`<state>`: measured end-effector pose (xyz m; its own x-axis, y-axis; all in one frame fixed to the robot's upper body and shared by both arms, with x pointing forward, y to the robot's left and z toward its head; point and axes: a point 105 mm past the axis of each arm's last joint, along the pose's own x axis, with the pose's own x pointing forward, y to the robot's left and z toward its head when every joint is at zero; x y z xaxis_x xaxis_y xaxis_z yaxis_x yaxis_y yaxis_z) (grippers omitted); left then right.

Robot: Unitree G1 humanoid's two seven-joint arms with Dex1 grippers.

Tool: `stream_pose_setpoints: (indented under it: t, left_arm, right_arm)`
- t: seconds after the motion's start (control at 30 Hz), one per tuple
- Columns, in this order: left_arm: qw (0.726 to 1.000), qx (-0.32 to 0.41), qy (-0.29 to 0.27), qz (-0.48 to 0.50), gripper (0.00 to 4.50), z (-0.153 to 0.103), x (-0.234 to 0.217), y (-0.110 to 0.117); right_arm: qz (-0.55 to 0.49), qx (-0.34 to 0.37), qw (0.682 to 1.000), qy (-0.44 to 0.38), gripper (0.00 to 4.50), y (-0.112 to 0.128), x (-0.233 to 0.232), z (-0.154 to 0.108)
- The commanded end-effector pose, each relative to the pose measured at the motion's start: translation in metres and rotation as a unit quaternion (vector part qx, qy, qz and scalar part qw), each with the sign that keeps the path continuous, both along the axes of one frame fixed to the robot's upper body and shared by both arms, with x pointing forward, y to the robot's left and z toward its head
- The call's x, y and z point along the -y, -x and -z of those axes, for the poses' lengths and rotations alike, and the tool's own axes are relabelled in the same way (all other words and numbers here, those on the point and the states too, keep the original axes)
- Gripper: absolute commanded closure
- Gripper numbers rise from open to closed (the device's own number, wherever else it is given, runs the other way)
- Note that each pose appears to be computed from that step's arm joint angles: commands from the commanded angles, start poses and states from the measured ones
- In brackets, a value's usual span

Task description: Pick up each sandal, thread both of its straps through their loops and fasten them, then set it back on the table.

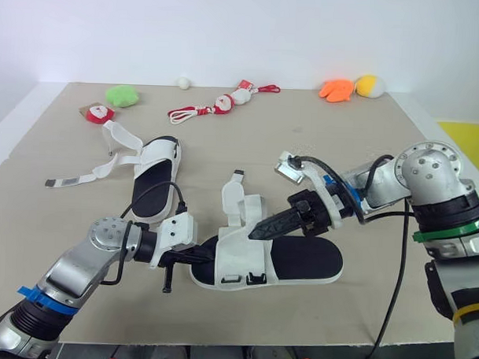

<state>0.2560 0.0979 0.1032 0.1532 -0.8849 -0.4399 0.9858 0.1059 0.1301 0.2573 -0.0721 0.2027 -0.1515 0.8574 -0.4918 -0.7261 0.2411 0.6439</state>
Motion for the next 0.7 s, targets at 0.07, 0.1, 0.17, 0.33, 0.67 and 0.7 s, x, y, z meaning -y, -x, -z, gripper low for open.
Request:
stream_pose_setpoints:
  t: [0.07,0.1,0.17,0.33,0.67,0.7]
  left_arm:
    - [0.999,-0.021,-0.034,-0.028,4.50,0.020,-0.007,-0.004]
    - [0.999,-0.021,-0.033,-0.028,4.50,0.020,-0.007,-0.004]
    - [0.999,-0.021,-0.033,-0.028,4.50,0.020,-0.007,-0.004]
    - [0.999,-0.021,-0.031,-0.028,4.50,0.019,-0.006,-0.004]
    - [0.999,-0.022,-0.030,-0.028,4.50,0.019,-0.005,-0.004]
    - [0.999,-0.023,-0.029,-0.028,4.50,0.019,-0.005,-0.004]
  right_arm:
    - [-0.017,0.032,0.999,-0.004,4.45,0.004,-0.002,-0.008]
    - [-0.019,0.035,0.999,-0.002,4.45,0.005,-0.002,-0.007]
    - [-0.019,0.043,0.999,0.005,4.45,0.005,-0.002,-0.005]
    - [-0.026,0.061,0.998,0.014,4.45,0.007,-0.003,-0.001]
    - [-0.044,0.081,0.995,0.039,4.45,0.016,-0.001,0.013]
    - [-0.047,0.083,0.995,0.043,4.45,0.018,-0.001,0.015]
